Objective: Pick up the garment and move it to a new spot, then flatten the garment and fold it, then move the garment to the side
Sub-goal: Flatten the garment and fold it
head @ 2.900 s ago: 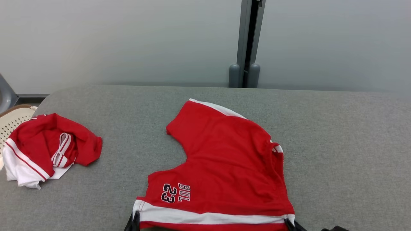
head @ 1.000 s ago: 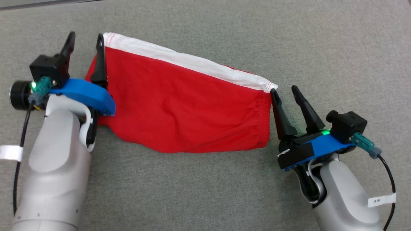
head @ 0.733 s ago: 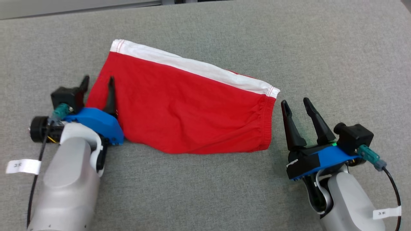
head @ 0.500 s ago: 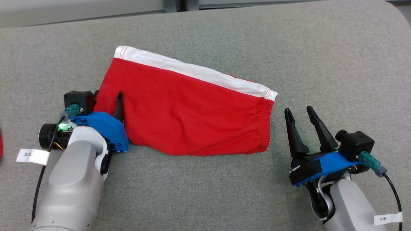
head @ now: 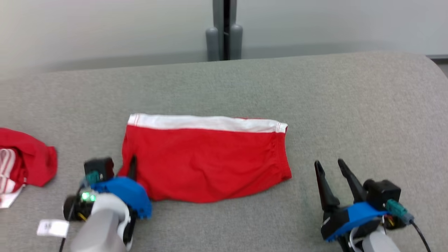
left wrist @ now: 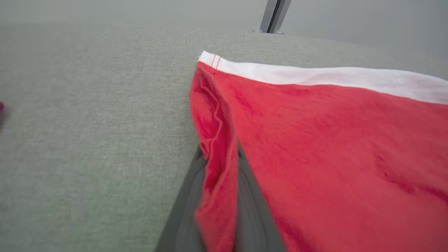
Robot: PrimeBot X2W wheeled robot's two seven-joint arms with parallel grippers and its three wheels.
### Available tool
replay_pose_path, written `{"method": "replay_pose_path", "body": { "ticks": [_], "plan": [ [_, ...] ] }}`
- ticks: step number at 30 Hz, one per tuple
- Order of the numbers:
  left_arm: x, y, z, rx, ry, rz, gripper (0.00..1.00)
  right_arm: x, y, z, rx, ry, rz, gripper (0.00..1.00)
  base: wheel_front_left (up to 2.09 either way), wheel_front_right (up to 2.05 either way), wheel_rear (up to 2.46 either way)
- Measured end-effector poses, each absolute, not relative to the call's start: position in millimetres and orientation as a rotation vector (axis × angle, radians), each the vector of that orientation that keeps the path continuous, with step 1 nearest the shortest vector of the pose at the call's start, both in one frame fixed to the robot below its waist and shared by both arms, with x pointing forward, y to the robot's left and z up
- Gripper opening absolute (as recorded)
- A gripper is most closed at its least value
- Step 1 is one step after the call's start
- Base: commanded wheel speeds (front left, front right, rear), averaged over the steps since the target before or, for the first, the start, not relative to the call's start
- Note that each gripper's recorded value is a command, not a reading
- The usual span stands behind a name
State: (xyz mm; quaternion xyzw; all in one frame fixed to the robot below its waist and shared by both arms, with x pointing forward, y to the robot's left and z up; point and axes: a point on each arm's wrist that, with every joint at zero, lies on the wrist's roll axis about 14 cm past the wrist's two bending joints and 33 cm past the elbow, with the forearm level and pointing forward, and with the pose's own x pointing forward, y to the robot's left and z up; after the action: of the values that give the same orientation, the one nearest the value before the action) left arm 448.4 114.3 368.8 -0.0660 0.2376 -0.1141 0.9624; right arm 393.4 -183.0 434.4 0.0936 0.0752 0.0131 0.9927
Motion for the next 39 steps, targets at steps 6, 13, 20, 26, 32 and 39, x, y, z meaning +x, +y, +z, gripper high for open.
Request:
{"method": "replay_pose_path", "body": {
  "ticks": [6, 13, 20, 26, 32, 39],
  "plan": [
    [407, 126, 371, -0.232, 0.450, -0.158, 0.00, 377, -167, 429, 0.193, 0.173, 0.068, 1.00, 0.00, 0.00, 0.00],
    [392, 134, 383, -0.241, 0.373, -0.116, 1.00, 388, -144, 433, 0.195, 0.167, 0.137, 1.00, 0.00, 0.00, 0.00],
    [384, 150, 394, -0.229, 0.312, -0.079, 1.00, 423, -114, 431, 0.155, 0.189, 0.226, 1.00, 0.00, 0.00, 0.00],
    [372, 163, 388, -0.225, 0.327, -0.047, 1.00, 425, -110, 395, 0.189, 0.314, 0.209, 1.00, 0.00, 0.00, 0.00],
    [367, 169, 382, -0.223, 0.342, -0.031, 1.00, 416, -103, 367, 0.267, 0.409, 0.193, 1.00, 0.00, 0.00, 0.00],
    [369, 161, 378, -0.225, 0.352, -0.054, 1.00, 414, -107, 366, 0.322, 0.412, 0.167, 0.00, 0.00, 0.00, 0.00]
  ]
}}
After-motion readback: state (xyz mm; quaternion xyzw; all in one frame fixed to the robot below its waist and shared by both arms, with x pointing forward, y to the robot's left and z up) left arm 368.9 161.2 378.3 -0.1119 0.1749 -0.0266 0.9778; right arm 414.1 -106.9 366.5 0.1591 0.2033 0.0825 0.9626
